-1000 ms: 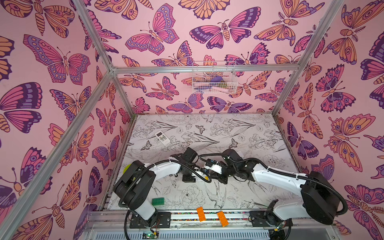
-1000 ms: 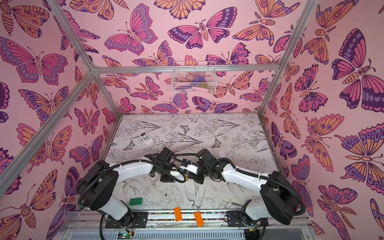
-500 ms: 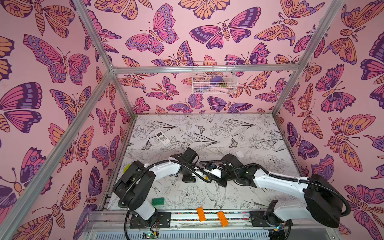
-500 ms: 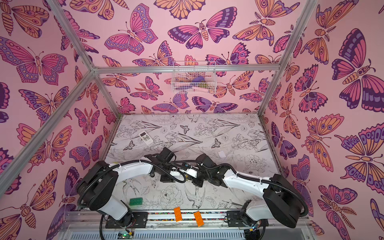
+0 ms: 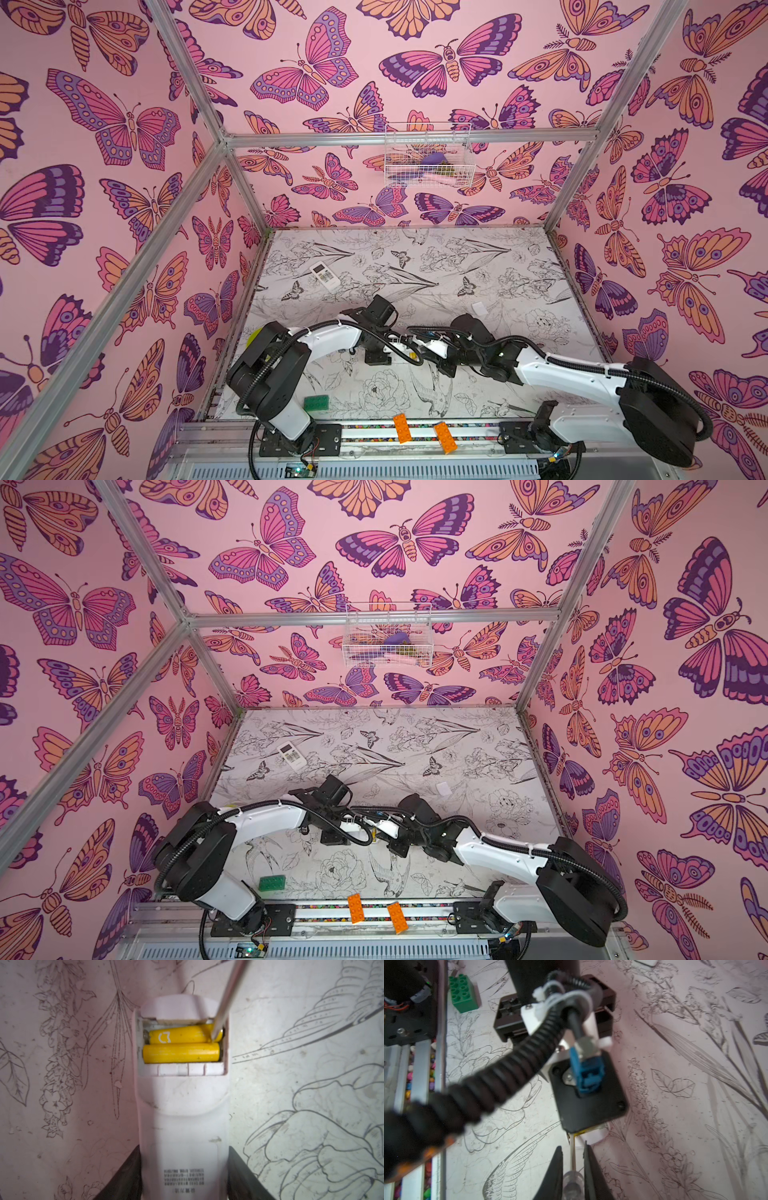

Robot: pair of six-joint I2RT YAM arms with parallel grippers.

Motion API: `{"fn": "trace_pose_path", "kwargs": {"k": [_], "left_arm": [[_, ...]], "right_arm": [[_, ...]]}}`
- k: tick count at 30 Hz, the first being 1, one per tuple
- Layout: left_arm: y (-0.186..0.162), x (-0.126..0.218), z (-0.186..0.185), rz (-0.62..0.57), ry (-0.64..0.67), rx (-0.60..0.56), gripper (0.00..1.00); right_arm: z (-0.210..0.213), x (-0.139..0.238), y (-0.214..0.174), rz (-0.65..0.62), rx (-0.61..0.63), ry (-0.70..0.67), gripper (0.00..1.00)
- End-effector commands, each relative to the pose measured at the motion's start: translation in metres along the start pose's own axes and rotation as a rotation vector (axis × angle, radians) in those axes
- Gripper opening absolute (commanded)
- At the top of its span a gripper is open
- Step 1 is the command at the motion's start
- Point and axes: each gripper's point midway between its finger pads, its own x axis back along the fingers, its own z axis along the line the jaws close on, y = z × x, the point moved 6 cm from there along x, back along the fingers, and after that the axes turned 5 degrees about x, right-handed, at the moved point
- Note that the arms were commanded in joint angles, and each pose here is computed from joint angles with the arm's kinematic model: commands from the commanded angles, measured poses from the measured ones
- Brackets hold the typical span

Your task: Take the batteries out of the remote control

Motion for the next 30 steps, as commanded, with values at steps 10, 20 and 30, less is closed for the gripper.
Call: {"fn": "trace_pose_path", "kwargs": {"k": [10, 20, 30], "left_arm": [[-0.016, -0.006, -0.020, 0.076, -0.079, 0.006, 0.43], [-0.015, -0.006, -0.021, 0.069, -0.085, 0.008, 0.43], [-0.014, -0.005, -0.020, 0.069, -0.078, 0.004, 0.43]], "right_arm": [[-0.006, 0.008, 0.007, -0.034, -0.013, -0.050, 0.00], [-0.022, 0.003, 0.013, -0.122, -0.121, -0.078, 0.00], [-0.023, -0.012, 0.010, -0.096, -0.130, -0.040, 0.00]]}}
